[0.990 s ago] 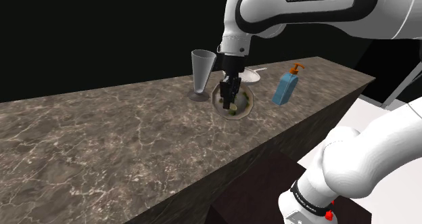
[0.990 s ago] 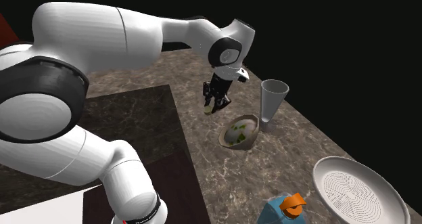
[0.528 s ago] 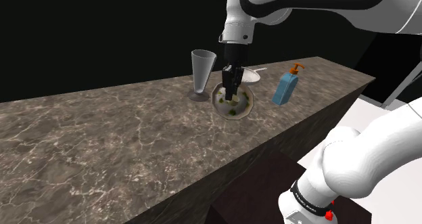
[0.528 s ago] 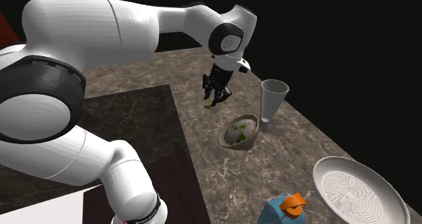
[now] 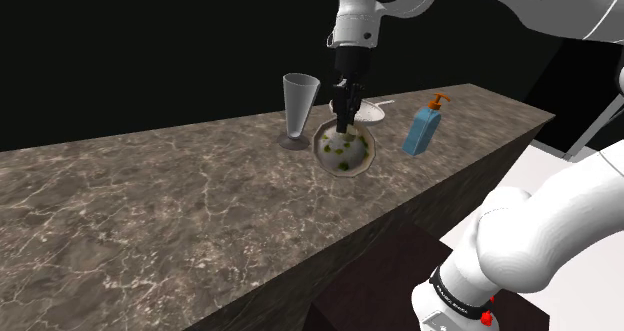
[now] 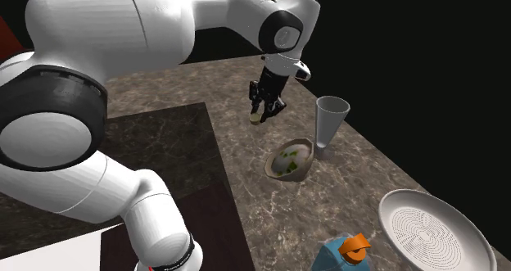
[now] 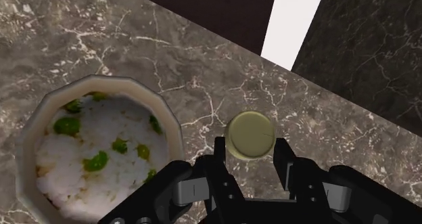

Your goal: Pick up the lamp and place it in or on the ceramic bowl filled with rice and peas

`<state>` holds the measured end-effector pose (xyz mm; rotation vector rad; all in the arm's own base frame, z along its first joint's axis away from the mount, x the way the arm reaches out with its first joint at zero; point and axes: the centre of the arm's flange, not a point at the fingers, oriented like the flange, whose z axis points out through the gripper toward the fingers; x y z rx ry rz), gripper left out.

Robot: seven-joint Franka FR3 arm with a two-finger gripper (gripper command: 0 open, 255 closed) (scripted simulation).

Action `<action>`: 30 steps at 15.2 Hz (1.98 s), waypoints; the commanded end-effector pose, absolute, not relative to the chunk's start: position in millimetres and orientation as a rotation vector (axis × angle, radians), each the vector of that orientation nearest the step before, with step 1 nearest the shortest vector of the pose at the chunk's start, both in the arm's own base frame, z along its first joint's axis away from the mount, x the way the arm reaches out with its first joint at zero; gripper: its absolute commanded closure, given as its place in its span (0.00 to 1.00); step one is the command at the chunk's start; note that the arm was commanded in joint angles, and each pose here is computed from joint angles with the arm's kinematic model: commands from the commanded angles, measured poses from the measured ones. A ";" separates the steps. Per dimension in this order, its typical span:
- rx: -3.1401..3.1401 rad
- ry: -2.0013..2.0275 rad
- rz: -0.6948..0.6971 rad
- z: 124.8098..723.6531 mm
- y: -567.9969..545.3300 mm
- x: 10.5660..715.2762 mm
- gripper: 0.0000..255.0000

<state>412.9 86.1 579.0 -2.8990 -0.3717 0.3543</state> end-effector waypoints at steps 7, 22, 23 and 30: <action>-2.899 -0.372 0.355 571.9 -0.2 470.5 1.00; -2.899 -0.372 0.355 511.5 -53.1 506.5 1.00; -2.899 -0.372 0.355 511.6 -53.1 506.4 1.00; -2.899 -0.372 0.355 511.6 -53.1 506.5 1.00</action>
